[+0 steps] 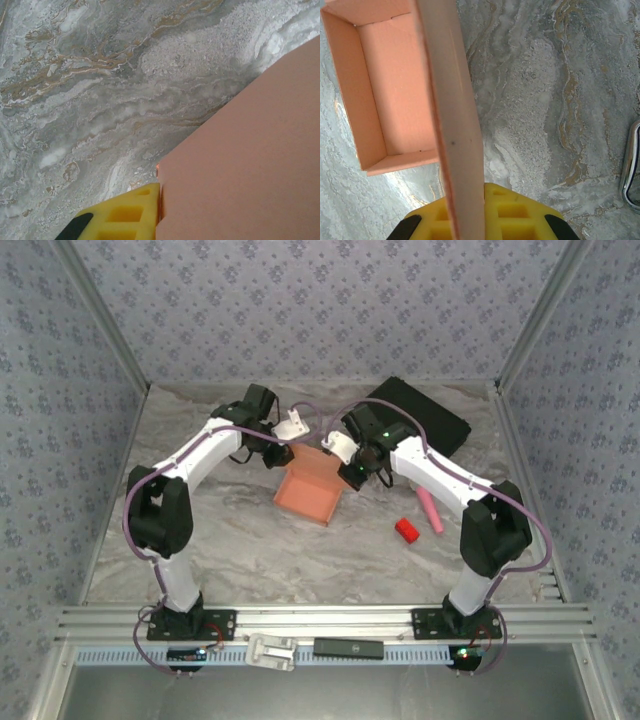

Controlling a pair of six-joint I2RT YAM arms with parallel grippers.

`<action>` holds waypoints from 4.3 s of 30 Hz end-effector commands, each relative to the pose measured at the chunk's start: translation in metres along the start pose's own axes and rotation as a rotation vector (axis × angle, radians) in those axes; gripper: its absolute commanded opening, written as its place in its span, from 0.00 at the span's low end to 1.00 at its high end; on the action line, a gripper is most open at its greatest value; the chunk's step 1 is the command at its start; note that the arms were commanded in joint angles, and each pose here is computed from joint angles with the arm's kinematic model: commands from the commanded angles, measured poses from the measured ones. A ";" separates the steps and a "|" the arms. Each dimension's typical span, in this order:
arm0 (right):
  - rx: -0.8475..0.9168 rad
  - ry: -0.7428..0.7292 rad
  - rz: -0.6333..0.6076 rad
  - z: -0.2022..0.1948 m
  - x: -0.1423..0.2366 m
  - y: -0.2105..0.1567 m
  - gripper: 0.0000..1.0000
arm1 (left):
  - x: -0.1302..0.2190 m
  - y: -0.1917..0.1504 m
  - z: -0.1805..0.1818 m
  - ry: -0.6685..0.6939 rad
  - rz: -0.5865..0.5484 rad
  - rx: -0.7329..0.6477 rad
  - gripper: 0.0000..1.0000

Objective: Fold the paper box

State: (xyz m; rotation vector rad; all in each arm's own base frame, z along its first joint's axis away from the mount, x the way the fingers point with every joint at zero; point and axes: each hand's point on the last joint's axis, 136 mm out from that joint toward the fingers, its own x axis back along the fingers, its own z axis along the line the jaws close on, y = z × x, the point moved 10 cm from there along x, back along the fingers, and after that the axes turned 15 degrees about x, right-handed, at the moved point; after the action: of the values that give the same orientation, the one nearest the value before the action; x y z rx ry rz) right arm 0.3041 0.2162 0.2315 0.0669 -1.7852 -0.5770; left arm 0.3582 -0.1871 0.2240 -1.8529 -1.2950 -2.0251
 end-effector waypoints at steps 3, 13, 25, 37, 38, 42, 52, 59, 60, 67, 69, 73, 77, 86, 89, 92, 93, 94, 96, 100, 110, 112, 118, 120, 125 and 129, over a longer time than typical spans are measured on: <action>-0.034 -0.009 0.015 -0.006 0.003 0.004 0.00 | -0.002 0.004 -0.004 0.015 0.046 0.061 0.01; -0.128 -0.032 0.028 -0.009 0.004 0.008 0.00 | -0.007 0.005 -0.008 0.052 0.063 0.184 0.11; -0.137 -0.040 0.058 -0.012 0.001 0.008 0.00 | 0.002 0.000 -0.012 0.106 0.102 0.141 0.17; -0.115 -0.037 0.046 -0.010 0.004 0.010 0.00 | -0.002 0.011 -0.009 0.088 0.108 0.112 0.14; -0.116 -0.041 0.048 -0.011 0.004 0.010 0.00 | -0.001 0.012 -0.009 0.085 0.106 0.112 0.10; -0.127 -0.049 0.054 -0.012 0.004 0.008 0.00 | 0.004 0.014 -0.012 0.085 0.089 0.138 0.00; -0.338 -0.129 0.044 -0.021 0.003 0.018 0.00 | 0.002 0.011 -0.017 0.111 0.015 0.419 0.00; -0.577 -0.223 -0.006 -0.018 0.001 0.034 0.00 | -0.003 0.022 -0.041 0.210 -0.091 0.589 0.00; -0.611 -0.233 -0.017 -0.018 0.001 0.036 0.00 | -0.003 0.023 -0.042 0.223 -0.111 0.622 0.00; -0.694 -0.298 -0.048 -0.025 0.000 0.055 0.00 | 0.002 0.032 -0.040 0.272 -0.211 0.735 0.00; -0.695 -0.314 -0.057 -0.028 0.001 0.060 0.00 | 0.002 0.034 -0.039 0.273 -0.234 0.746 0.00; -0.702 -0.355 -0.085 -0.034 0.003 0.068 0.00 | 0.000 0.037 -0.039 0.257 -0.276 0.758 0.00; -0.702 -0.383 -0.118 -0.039 0.001 0.072 0.00 | -0.005 0.035 -0.038 0.249 -0.301 0.777 0.00; -0.723 -0.439 -0.164 -0.043 -0.017 0.069 0.00 | -0.022 0.025 -0.035 0.251 -0.319 0.790 0.00; -0.741 -0.438 -0.178 -0.040 -0.019 0.067 0.00 | -0.026 0.020 -0.035 0.241 -0.338 0.805 0.00; -0.753 -0.448 -0.178 -0.034 -0.023 0.066 0.00 | -0.027 0.016 -0.037 0.227 -0.366 0.829 0.00; -0.758 -0.452 -0.180 -0.033 -0.024 0.065 0.00 | -0.027 0.015 -0.037 0.222 -0.376 0.835 0.00; -0.761 -0.460 -0.183 -0.030 -0.026 0.065 0.00 | -0.027 0.013 -0.039 0.221 -0.384 0.837 0.00; -0.768 -0.474 -0.192 -0.026 -0.026 0.062 0.00 | -0.027 0.011 -0.042 0.236 -0.408 0.832 0.00; -0.782 -0.499 -0.222 -0.020 -0.026 0.056 0.00 | -0.025 0.006 -0.049 0.243 -0.465 0.812 0.00; -0.819 -0.485 -0.240 -0.010 -0.036 0.042 0.00 | -0.032 -0.006 -0.064 0.242 -0.516 0.774 0.00; -0.842 -0.479 -0.231 -0.010 -0.037 0.042 0.00 | -0.032 -0.006 -0.064 0.246 -0.516 0.774 0.00; -0.871 -0.497 -0.214 -0.007 -0.038 0.041 0.00 | -0.033 -0.002 -0.065 0.245 -0.504 0.787 0.00; -0.866 -0.501 -0.215 -0.004 -0.041 0.039 0.00 | -0.035 -0.003 -0.066 0.249 -0.506 0.790 0.00; -0.829 -0.520 -0.241 0.003 -0.047 0.030 0.00 | -0.039 -0.010 -0.070 0.250 -0.518 0.774 0.00; -0.798 -0.533 -0.242 0.012 -0.054 0.012 0.00 | -0.046 -0.022 -0.073 0.249 -0.542 0.746 0.00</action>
State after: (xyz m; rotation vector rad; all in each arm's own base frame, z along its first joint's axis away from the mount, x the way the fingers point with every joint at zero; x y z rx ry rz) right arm 0.3217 0.2425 0.1913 -0.5540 -1.9419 -1.5513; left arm 0.3133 -0.2225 0.1709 -0.8203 -2.1136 -1.5017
